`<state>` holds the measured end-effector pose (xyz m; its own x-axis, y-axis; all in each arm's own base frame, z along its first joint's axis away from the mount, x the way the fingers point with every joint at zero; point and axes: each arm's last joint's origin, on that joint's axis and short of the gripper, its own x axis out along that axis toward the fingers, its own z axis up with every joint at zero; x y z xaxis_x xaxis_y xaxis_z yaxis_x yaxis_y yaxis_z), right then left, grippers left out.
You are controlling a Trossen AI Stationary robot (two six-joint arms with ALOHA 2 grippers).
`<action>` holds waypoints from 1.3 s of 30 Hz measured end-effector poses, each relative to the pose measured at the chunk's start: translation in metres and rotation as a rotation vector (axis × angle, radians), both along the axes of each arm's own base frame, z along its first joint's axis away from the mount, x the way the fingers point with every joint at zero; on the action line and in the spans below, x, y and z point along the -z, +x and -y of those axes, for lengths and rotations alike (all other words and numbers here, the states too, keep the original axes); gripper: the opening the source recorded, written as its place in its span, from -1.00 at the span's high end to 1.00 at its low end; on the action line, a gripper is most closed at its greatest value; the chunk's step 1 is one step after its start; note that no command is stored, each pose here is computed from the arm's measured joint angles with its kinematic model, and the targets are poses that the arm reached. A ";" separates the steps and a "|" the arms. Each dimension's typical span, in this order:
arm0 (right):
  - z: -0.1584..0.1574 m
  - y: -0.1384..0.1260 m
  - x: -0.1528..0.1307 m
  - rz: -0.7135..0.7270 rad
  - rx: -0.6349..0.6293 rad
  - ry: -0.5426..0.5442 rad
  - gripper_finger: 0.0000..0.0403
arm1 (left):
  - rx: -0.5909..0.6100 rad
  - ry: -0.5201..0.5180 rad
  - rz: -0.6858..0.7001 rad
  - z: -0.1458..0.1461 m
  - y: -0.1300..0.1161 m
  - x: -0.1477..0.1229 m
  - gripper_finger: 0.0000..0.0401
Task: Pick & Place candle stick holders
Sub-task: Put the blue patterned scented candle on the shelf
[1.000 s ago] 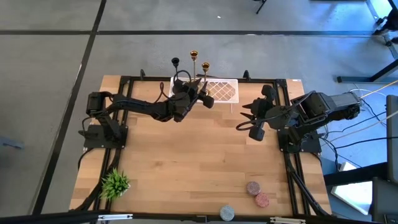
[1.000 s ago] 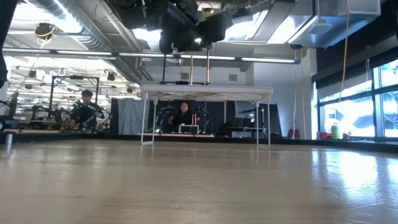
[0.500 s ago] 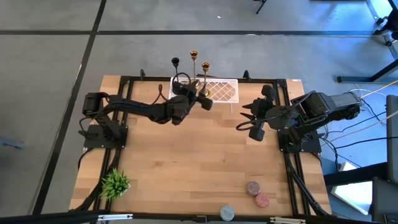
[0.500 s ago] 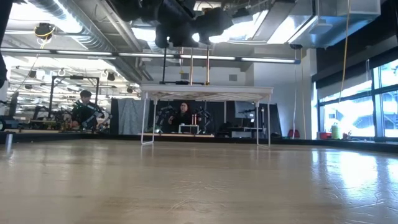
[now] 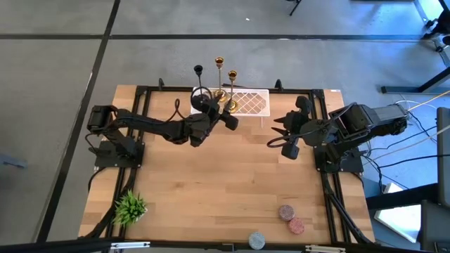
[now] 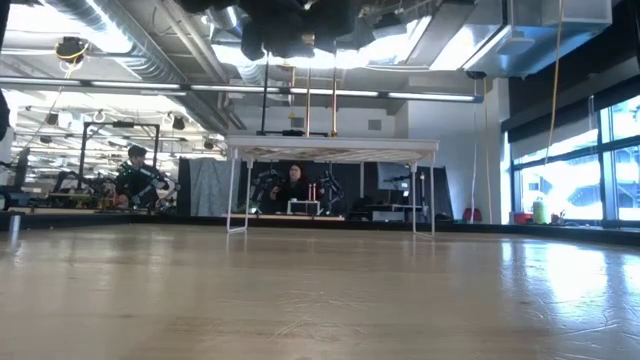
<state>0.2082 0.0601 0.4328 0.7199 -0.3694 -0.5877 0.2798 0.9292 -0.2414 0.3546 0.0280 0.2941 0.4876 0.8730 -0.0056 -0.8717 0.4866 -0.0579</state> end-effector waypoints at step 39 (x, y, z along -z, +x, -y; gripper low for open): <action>-0.025 0.020 0.002 0.110 -0.023 0.078 0.41 | 0.872 -0.486 0.345 0.061 -0.004 -0.021 0.10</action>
